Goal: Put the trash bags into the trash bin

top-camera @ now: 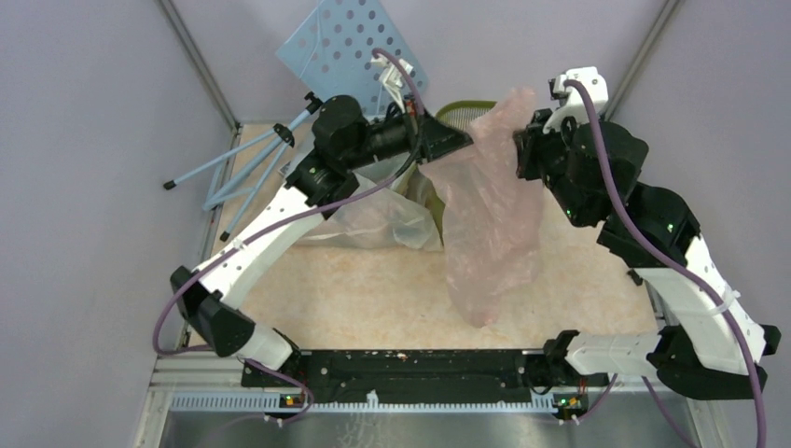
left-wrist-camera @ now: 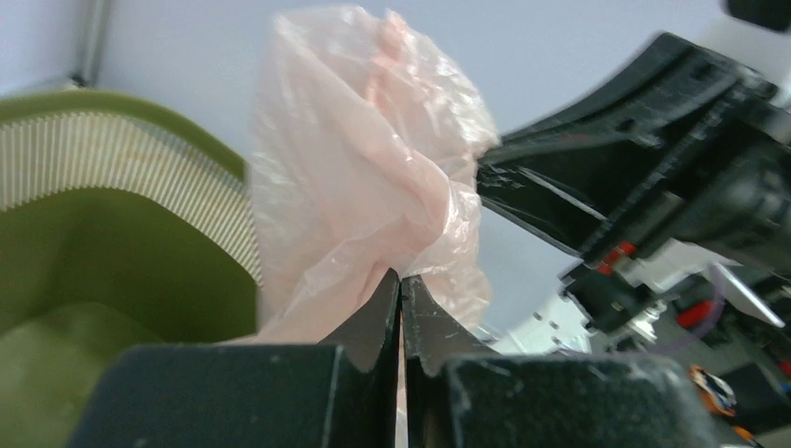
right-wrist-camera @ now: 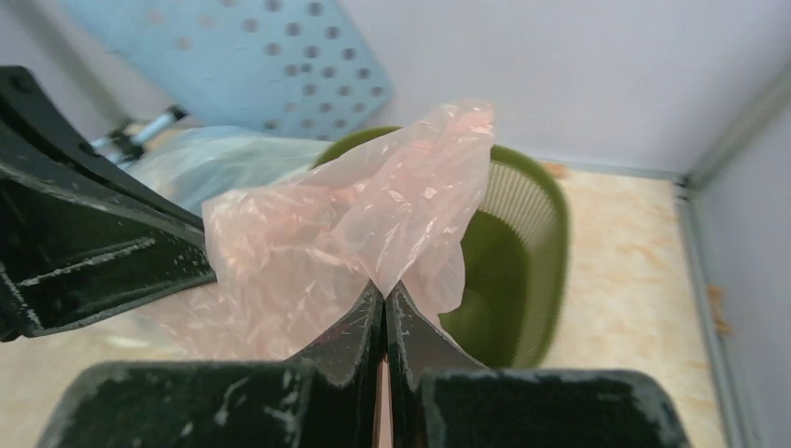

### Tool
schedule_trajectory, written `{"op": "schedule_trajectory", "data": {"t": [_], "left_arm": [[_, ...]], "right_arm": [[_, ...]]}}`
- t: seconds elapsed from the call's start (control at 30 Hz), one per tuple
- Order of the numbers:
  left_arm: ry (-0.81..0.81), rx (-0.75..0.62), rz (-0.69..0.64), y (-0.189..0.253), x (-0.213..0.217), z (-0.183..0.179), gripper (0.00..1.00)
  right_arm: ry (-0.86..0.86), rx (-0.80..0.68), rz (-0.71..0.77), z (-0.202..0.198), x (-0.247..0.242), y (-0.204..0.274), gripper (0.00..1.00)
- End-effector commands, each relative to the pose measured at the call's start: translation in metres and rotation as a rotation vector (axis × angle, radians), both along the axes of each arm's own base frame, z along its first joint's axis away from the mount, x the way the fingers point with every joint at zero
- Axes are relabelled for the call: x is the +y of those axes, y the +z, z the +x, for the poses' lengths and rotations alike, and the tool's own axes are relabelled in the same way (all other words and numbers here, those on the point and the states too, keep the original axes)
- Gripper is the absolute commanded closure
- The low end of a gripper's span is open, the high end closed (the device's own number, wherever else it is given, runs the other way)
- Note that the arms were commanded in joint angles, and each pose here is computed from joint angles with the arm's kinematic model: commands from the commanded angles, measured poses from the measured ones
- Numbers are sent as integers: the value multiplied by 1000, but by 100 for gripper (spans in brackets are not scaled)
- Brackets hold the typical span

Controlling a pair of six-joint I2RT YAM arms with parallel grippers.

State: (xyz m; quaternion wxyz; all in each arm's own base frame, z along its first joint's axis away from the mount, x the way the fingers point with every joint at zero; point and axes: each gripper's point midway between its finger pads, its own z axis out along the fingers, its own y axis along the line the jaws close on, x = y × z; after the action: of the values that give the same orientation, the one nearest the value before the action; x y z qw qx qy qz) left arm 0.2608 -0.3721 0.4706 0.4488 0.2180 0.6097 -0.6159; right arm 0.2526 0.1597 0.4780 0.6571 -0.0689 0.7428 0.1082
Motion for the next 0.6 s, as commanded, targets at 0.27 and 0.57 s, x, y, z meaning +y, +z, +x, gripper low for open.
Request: {"op": "schedule_trajectory", "data": {"t": [0.27, 0.57], "left_arm": [[381, -72, 130, 1, -5, 108, 44], [490, -77, 202, 2, 36, 104, 2]], "right_arm": [[-159, 231, -106, 102, -26, -61, 100], [-148, 489, -110, 167, -16, -144, 100]]}}
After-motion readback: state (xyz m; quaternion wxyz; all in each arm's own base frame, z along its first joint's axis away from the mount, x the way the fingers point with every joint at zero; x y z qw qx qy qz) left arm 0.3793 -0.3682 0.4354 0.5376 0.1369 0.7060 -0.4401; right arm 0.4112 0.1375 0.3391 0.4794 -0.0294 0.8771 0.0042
